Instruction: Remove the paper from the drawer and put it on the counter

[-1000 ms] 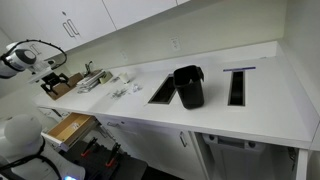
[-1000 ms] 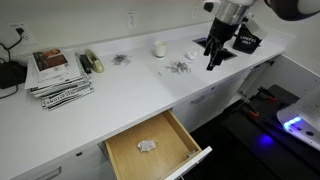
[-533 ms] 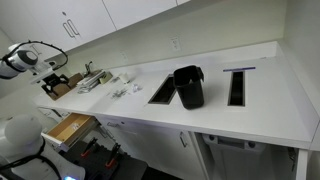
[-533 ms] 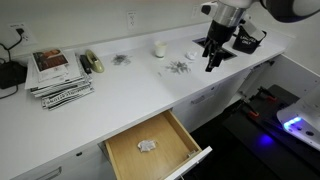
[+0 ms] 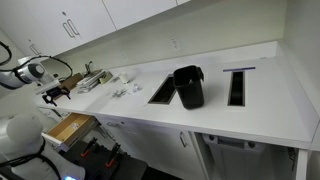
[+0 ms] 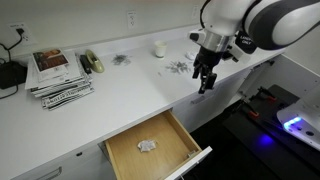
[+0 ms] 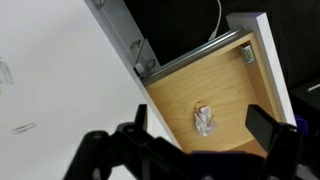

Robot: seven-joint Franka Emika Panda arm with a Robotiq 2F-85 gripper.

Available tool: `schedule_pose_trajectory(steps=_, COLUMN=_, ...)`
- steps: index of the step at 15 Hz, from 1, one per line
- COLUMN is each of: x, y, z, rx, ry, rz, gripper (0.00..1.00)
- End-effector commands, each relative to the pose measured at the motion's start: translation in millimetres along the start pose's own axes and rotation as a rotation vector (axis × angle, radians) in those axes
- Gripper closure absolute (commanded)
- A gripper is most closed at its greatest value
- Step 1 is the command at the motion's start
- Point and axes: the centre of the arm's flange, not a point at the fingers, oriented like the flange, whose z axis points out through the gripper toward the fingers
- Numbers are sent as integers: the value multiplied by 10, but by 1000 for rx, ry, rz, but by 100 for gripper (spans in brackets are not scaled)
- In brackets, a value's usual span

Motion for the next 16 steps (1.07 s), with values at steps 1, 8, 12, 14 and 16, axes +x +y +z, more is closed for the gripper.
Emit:
schedule_pose_trajectory(steps=1, x=298, y=-398, z=632, rx=75, ry=25, rz=-112, gripper=0)
schedule_pose_trajectory(steps=8, x=772, y=-637, z=1779, rx=148, ry=10, rz=-209, gripper=0)
schedule_pose_trajectory(steps=12, x=1022, y=-659, z=2201, rx=189, ry=32, rz=-251, gripper=0)
schedule_pose_trajectory(steps=14, x=1119, y=-717, z=2342, rx=205, ry=50, rz=-289, gripper=0)
schedule_pose_trajectory(steps=16, x=1211, y=-788, z=2468, rx=207, ry=68, rz=-333, gripper=0)
